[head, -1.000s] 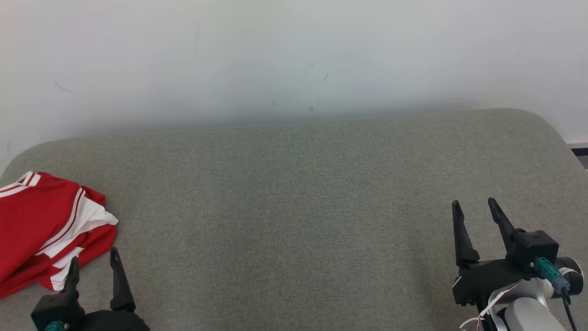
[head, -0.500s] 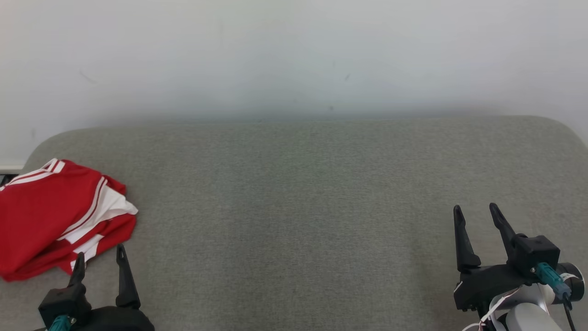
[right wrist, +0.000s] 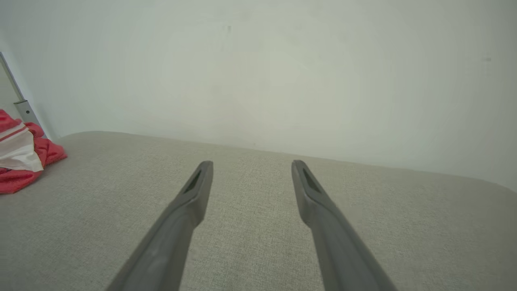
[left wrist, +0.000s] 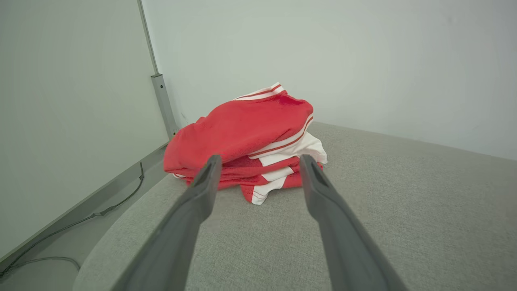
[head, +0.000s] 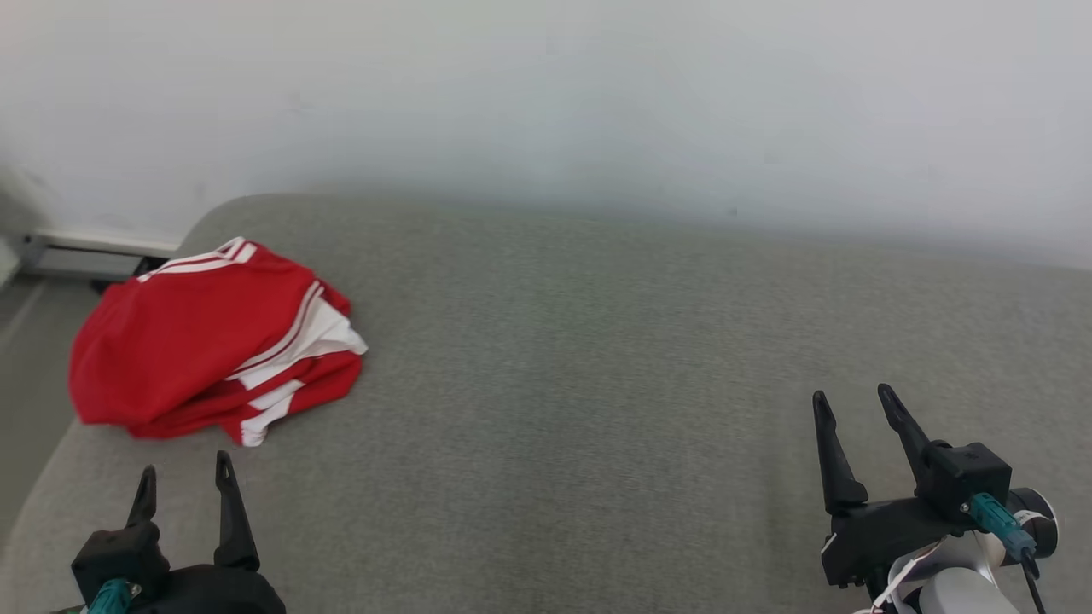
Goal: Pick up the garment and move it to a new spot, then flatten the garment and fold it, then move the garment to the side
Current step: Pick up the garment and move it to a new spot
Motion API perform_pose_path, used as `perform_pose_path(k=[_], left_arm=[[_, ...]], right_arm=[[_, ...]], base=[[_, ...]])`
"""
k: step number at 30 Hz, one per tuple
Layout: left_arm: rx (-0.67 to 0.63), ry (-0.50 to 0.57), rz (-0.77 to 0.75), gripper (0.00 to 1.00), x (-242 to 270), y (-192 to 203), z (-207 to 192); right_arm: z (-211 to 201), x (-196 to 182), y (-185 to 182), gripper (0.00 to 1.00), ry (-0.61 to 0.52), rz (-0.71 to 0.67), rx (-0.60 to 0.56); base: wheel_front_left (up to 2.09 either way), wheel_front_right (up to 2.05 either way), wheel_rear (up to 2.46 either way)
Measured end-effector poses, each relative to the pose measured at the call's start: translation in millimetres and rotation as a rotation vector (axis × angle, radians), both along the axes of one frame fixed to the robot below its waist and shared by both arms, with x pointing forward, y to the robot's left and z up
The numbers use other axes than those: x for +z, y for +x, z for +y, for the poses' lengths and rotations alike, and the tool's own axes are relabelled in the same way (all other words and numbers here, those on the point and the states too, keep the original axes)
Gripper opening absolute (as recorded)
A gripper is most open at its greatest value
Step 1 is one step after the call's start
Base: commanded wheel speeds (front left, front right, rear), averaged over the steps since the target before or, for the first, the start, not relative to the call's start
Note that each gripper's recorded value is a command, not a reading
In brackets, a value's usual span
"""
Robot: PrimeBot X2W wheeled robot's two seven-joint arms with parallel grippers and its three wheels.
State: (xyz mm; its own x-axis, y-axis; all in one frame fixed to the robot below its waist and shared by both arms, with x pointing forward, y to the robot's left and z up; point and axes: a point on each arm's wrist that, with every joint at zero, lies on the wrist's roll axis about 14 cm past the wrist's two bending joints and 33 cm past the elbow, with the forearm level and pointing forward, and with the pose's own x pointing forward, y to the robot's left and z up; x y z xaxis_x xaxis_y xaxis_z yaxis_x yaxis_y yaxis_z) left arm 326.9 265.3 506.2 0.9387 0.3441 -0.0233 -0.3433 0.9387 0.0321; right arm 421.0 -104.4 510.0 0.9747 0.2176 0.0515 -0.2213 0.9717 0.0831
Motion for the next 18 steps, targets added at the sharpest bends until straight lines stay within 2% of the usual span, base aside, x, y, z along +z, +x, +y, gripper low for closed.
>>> perform_pose_path(k=[18], left_arm=[[0.225, -0.006, 0.012, 1.00, 1, -70, 58]], right_arm=[[103, 1, 6, 1.00, 0.011, 0.004, 0.258]], base=[[0.00, 0.00, 0.00]])
